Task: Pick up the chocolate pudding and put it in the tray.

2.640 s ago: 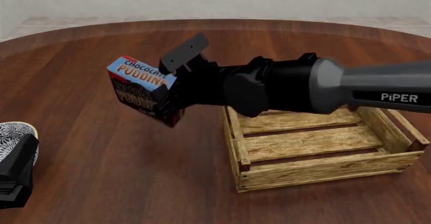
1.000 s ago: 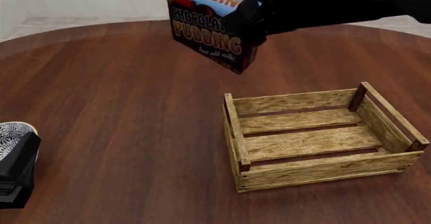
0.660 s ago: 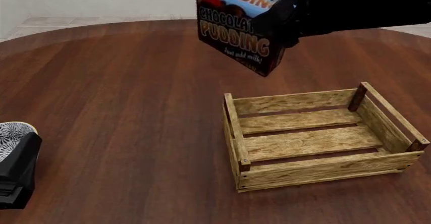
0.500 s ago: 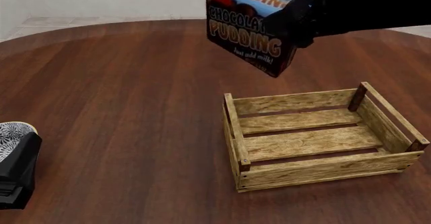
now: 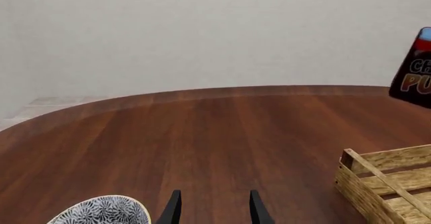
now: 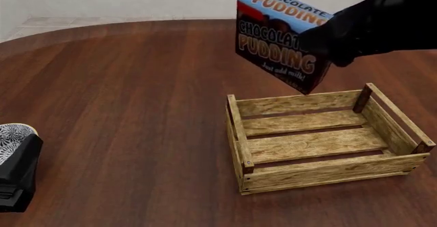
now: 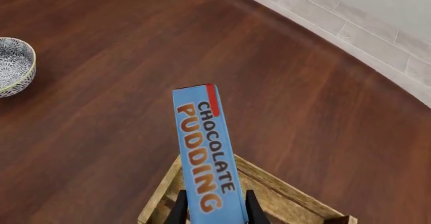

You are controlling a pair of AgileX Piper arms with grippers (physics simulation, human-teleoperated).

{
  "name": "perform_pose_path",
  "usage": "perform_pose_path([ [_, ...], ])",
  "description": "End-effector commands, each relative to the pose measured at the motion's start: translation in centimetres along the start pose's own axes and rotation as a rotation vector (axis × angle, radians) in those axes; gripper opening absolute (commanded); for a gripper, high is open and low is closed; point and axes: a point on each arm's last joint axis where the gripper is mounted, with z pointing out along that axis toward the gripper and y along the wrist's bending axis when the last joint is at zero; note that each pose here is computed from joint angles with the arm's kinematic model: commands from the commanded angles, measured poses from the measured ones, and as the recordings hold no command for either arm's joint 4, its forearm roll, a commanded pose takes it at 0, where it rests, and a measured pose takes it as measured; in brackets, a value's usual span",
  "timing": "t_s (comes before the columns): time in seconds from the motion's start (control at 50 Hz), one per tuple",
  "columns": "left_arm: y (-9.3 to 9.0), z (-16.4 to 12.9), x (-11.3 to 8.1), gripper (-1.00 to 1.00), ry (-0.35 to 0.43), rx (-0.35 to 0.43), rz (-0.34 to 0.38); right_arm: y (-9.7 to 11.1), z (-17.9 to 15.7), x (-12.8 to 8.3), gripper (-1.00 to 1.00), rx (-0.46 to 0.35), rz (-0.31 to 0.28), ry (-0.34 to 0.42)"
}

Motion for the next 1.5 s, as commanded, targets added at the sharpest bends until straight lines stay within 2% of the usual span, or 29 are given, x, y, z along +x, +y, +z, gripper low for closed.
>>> perform_pose_path([
  [0.02,0.0,0.0,0.0,1.00,0.001,0.001,0.000,-0.3,-1.2,1.7,-1.00,0.026,0.041,0.016],
  [0.38,0.0,0.0,0.0,1.00,0.002,0.006,-0.003,-0.5,-1.8,4.8,-1.00,0.067,0.107,0.047],
  [0.68,-0.1,0.0,0.1,1.00,0.006,0.011,0.001,-1.4,-1.6,5.7,-1.00,0.109,0.117,0.097],
  [0.96,-0.1,0.0,0.1,1.00,0.010,0.015,0.003,-1.6,-1.6,6.7,-1.00,0.129,0.139,0.114],
  [1.18,-0.1,0.0,0.1,1.00,0.008,0.016,0.005,-1.6,-1.0,7.3,-1.00,0.134,0.191,0.105],
  [1.32,-0.1,0.0,0.1,1.00,0.007,0.016,0.005,-1.4,0.0,8.5,-1.00,0.132,0.215,0.124],
  [1.5,-0.1,0.0,0.1,1.00,0.007,0.015,0.005,-1.4,0.7,9.0,-1.00,0.132,0.228,0.145],
])
